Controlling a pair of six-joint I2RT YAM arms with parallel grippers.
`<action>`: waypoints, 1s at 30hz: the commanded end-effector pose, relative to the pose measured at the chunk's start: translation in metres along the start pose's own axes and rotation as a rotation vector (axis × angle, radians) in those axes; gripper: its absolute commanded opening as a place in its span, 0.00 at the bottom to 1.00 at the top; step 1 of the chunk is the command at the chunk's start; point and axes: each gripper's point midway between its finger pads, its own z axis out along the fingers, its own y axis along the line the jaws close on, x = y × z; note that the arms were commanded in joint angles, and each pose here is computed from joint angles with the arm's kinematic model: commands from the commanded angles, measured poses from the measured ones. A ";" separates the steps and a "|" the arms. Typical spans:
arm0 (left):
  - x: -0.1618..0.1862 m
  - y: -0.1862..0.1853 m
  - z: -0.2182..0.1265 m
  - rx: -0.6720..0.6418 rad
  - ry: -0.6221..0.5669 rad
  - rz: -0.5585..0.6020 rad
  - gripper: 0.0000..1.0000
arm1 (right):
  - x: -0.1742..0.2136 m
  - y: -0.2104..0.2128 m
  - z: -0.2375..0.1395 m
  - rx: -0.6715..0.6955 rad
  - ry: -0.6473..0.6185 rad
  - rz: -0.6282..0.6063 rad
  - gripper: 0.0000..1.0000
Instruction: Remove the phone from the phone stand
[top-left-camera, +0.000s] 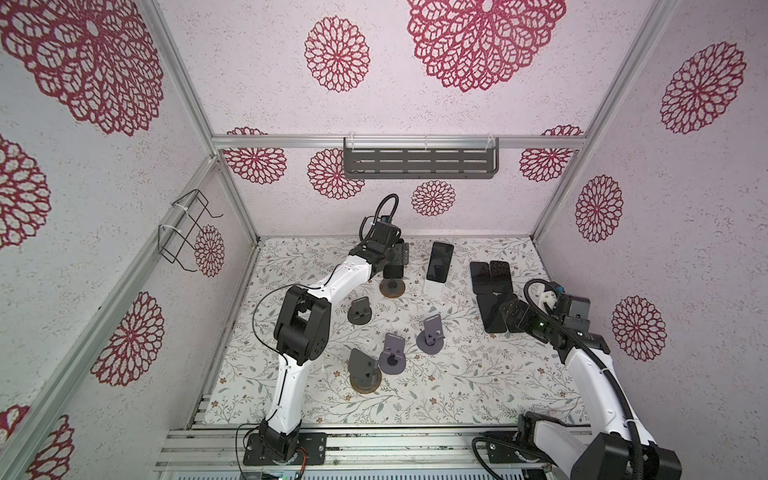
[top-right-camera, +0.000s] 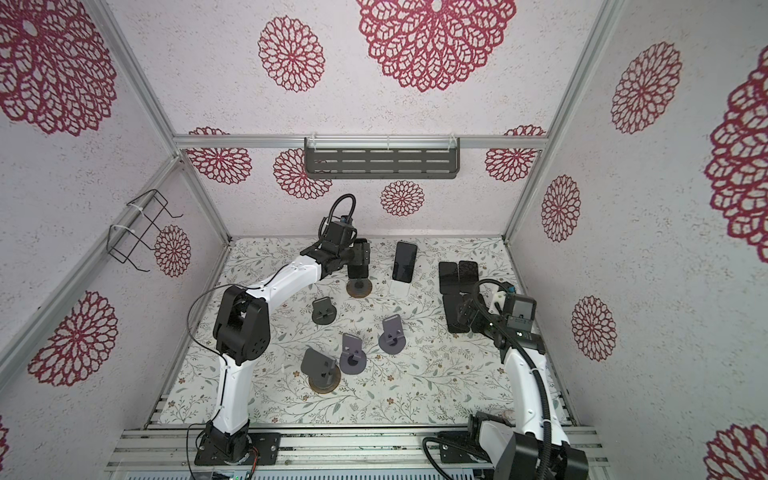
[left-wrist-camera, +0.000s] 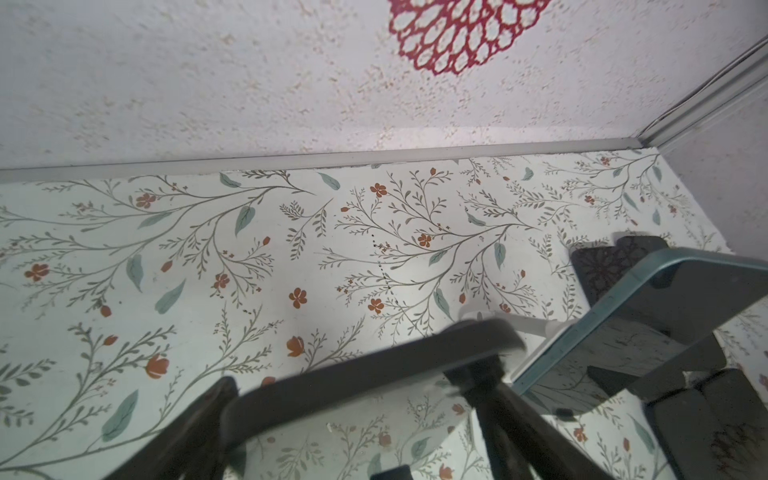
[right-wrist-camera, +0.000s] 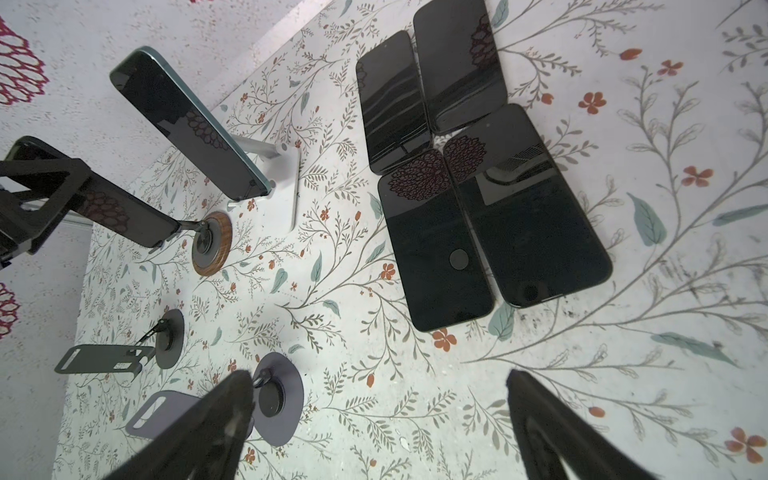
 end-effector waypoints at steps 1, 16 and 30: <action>-0.001 -0.003 0.000 -0.026 -0.006 0.003 0.85 | -0.001 0.002 -0.001 -0.007 -0.003 -0.003 0.98; -0.015 -0.012 -0.020 -0.006 -0.018 0.006 0.63 | 0.004 0.008 0.001 -0.050 0.006 -0.035 0.98; -0.039 -0.030 -0.082 0.070 -0.057 0.033 0.65 | 0.005 0.044 -0.008 -0.142 0.011 -0.137 0.99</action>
